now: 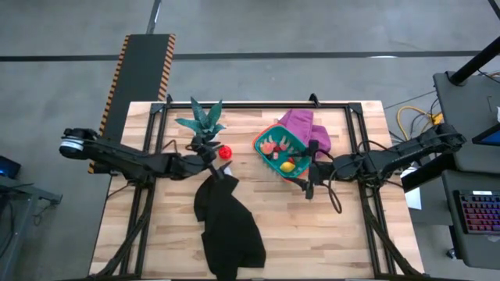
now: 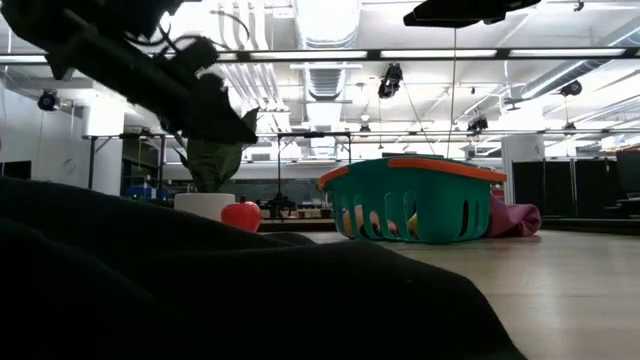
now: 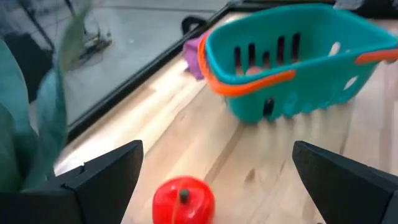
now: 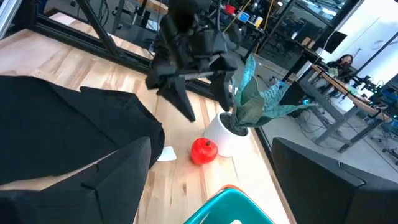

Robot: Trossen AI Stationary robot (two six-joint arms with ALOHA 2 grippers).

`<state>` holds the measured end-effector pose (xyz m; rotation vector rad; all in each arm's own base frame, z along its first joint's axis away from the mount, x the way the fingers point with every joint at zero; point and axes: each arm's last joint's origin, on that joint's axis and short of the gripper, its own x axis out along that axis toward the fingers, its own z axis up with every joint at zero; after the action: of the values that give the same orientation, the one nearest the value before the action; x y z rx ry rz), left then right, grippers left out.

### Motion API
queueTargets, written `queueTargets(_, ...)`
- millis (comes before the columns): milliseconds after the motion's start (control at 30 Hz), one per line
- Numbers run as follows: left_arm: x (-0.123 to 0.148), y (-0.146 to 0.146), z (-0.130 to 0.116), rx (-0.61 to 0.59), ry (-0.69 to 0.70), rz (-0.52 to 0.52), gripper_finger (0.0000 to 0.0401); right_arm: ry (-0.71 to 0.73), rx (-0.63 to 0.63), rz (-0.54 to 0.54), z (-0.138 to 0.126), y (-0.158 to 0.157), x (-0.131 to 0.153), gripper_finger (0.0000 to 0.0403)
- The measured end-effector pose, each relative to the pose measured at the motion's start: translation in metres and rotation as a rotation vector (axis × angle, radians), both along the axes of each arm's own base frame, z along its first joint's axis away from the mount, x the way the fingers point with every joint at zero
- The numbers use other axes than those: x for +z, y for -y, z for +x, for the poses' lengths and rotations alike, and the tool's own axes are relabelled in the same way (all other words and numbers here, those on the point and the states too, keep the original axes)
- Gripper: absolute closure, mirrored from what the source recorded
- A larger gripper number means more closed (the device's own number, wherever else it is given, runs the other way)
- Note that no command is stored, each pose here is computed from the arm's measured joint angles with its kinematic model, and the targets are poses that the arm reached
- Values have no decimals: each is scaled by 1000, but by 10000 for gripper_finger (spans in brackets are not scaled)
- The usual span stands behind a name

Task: Pick and placing Produce into tupperware
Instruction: Put the apple into the green basket

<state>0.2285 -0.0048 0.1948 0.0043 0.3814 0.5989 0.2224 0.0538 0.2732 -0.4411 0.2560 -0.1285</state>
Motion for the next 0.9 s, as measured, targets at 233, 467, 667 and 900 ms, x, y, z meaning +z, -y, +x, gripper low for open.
queueTargets(233,-29,0,10,65,-108,6,3,-3,2,-7,0,0,0,76)
queueTargets(467,-58,-1,15,92,-273,106,3,-13,2,-11,0,0,-2,76)
queueTargets(667,-71,-2,18,95,-325,120,3,-14,3,-15,0,0,-2,76)
queueTargets(900,-78,-14,21,122,-353,131,3,-14,0,-18,0,0,-2,76)
